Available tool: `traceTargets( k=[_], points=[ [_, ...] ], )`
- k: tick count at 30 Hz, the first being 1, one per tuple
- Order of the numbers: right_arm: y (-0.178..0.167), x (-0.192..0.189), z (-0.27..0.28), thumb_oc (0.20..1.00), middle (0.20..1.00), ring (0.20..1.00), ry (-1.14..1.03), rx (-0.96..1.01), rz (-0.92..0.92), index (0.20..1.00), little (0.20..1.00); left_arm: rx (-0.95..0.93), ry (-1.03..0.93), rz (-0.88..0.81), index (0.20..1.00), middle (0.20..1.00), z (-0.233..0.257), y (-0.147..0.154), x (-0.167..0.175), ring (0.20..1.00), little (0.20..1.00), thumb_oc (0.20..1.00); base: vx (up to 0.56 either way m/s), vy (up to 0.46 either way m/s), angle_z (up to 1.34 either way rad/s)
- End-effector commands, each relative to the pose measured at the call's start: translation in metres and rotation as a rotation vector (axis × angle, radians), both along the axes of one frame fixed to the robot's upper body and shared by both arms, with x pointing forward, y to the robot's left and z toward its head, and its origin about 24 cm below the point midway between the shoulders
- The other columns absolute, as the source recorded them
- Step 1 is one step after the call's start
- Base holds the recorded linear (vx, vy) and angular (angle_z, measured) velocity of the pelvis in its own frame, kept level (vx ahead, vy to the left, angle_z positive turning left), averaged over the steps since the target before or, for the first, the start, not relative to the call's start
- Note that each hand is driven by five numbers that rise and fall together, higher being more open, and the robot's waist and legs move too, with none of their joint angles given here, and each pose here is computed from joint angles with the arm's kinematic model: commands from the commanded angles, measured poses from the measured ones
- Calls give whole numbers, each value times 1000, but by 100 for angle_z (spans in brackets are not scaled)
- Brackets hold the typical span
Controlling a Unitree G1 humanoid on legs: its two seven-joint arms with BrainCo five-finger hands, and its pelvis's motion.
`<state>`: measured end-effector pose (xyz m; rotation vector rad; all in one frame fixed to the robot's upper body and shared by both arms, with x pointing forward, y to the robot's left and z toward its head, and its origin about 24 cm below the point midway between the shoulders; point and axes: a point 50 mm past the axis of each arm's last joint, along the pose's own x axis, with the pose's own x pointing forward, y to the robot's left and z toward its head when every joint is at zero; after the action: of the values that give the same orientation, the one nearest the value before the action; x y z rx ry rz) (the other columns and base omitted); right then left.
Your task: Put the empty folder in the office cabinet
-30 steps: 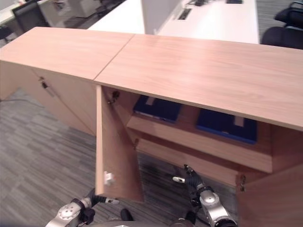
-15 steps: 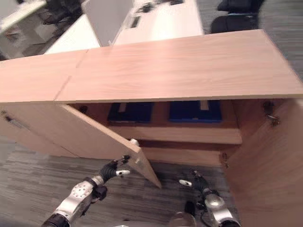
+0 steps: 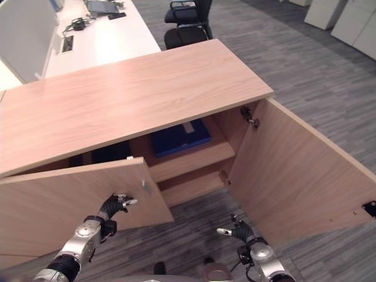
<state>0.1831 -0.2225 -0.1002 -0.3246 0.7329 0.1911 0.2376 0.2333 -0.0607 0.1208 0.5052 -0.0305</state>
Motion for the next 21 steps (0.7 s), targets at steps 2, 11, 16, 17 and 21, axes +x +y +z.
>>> traceTargets(
  k=[2,11,16,17,21],
  points=[
    [5,-2,1,1000,1000,1000,-17,13,48,1000,1000,32,-350,139,1000,1000,82,39,65,1000,1000,1000,67,101,-39],
    [2,-11,-3,1000,1000,1000,10,31,23,1000,1000,138,-412,213,1000,1000,119,81,76,1000,1000,1000,13,68,-28],
    [0,-16,-8,1000,1000,1000,27,41,-15,1000,1000,143,-414,217,1000,1000,119,82,76,1000,1000,1000,-17,43,-11],
    [2,-17,-9,1000,1000,1000,30,46,-20,1000,1000,131,-409,203,1000,1000,115,76,75,1000,1000,1000,-32,38,-2],
    [3,-18,-10,1000,1000,1000,33,52,-36,1000,1000,110,-395,139,1000,1000,103,55,74,1000,1000,1000,-18,4,1]
  ],
)
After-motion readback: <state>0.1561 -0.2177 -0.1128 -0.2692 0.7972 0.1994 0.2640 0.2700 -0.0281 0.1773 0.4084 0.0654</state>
